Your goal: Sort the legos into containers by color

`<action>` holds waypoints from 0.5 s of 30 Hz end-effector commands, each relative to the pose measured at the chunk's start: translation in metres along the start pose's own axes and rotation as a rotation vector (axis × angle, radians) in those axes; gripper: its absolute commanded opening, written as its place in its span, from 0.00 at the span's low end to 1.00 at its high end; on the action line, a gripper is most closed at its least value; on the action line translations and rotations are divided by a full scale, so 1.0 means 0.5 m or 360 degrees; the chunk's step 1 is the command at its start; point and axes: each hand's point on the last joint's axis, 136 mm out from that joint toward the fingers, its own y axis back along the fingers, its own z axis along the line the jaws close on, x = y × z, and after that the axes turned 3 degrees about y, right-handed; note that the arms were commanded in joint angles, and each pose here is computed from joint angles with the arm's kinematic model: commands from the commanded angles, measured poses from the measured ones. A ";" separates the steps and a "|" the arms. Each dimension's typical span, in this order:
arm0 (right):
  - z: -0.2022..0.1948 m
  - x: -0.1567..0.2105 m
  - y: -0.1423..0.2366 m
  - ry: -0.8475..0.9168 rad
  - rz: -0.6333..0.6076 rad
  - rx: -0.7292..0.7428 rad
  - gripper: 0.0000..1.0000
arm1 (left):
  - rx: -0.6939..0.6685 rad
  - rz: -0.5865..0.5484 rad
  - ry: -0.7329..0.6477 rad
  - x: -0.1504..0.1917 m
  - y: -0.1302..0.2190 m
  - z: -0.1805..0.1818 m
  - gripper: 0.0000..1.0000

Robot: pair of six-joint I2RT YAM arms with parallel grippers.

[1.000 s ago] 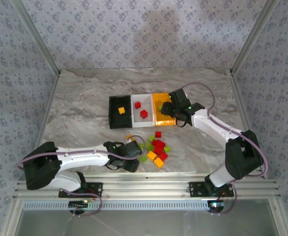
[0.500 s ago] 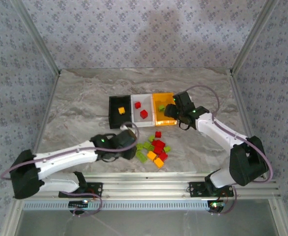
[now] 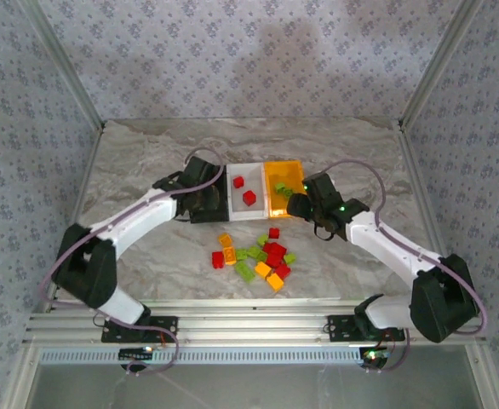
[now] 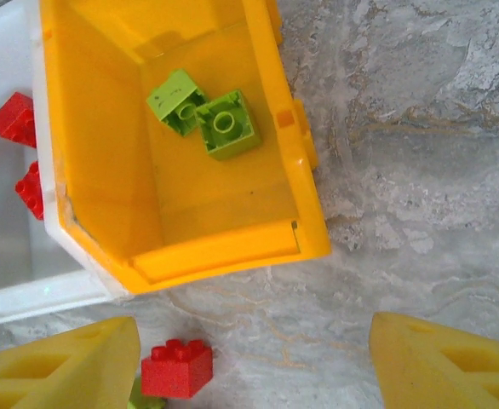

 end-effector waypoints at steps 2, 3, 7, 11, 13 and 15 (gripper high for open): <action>-0.009 0.042 0.023 0.0015 0.0051 -0.0020 0.73 | 0.0042 -0.0054 0.0010 -0.059 -0.010 -0.019 0.43; -0.008 0.052 0.025 0.0028 0.0067 -0.0038 0.73 | 0.0043 -0.0044 0.0015 -0.062 -0.015 -0.020 0.46; -0.003 0.096 0.035 0.0075 0.0146 -0.0101 0.74 | 0.0083 -0.0044 0.0018 -0.076 -0.014 -0.035 0.63; 0.011 0.135 0.041 0.0123 0.0230 -0.0186 0.75 | 0.0145 -0.0076 0.0038 -0.092 0.015 -0.049 0.72; 0.026 0.159 0.045 0.0176 0.0286 -0.0246 0.75 | 0.0220 -0.0098 0.0056 -0.098 0.045 -0.059 0.74; 0.045 0.190 0.053 0.0257 0.0359 -0.0311 0.75 | 0.0327 -0.0127 0.0090 -0.099 0.082 -0.072 0.75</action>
